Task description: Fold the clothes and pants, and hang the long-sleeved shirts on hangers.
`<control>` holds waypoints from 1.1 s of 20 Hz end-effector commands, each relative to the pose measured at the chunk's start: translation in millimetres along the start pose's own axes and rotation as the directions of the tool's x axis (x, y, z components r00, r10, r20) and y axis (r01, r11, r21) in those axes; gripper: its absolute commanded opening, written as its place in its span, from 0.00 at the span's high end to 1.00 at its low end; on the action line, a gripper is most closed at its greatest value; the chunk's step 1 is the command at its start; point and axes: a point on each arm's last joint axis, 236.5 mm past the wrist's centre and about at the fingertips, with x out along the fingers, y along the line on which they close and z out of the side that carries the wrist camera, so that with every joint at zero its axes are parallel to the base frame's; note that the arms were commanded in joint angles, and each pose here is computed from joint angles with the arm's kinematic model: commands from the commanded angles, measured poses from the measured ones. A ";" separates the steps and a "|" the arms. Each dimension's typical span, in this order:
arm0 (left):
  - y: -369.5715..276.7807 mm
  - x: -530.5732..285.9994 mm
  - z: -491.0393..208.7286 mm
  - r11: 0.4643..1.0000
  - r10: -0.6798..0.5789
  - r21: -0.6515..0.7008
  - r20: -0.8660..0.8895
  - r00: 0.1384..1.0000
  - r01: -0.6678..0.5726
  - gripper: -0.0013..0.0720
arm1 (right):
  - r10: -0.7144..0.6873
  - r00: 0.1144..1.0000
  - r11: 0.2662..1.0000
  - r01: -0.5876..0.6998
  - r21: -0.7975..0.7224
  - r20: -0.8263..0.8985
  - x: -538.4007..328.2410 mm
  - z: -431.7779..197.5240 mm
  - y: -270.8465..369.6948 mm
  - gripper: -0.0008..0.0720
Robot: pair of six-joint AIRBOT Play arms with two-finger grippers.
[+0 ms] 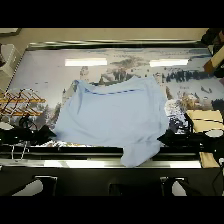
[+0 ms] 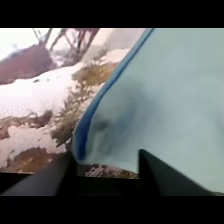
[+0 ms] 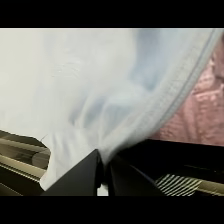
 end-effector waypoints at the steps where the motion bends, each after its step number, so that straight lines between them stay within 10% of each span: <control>1: -6.1 10.5 7.7 0.999 0.010 -0.038 0.027 1.000 -0.009 0.92 | 0.017 1.000 1.000 -0.017 -0.019 0.001 -4.9 -3.6 9.1 0.93; 6: -39.3 -19.0 43.2 0.998 -0.059 0.004 0.142 0.988 0.059 0.97 | 0.149 0.988 0.977 -0.141 -0.162 0.033 -21.0 0.1 61.9 0.94; 12: -184.8 -192.2 128.0 0.930 -0.317 0.330 0.503 0.804 0.160 0.97 | 0.099 0.864 0.861 0.175 -0.478 0.494 -119.5 120.5 193.2 0.94; 18: -344.6 -496.0 34.1 0.708 -0.640 0.692 0.713 0.285 -0.143 0.97 | 0.415 0.474 0.650 0.443 -0.618 0.777 -369.4 73.4 381.7 0.94; 22: -336.2 -605.3 -57.3 0.761 -0.617 0.587 0.787 -0.026 -0.275 0.97 | 0.623 0.228 0.617 0.445 -0.649 0.748 -477.0 -27.9 442.7 0.94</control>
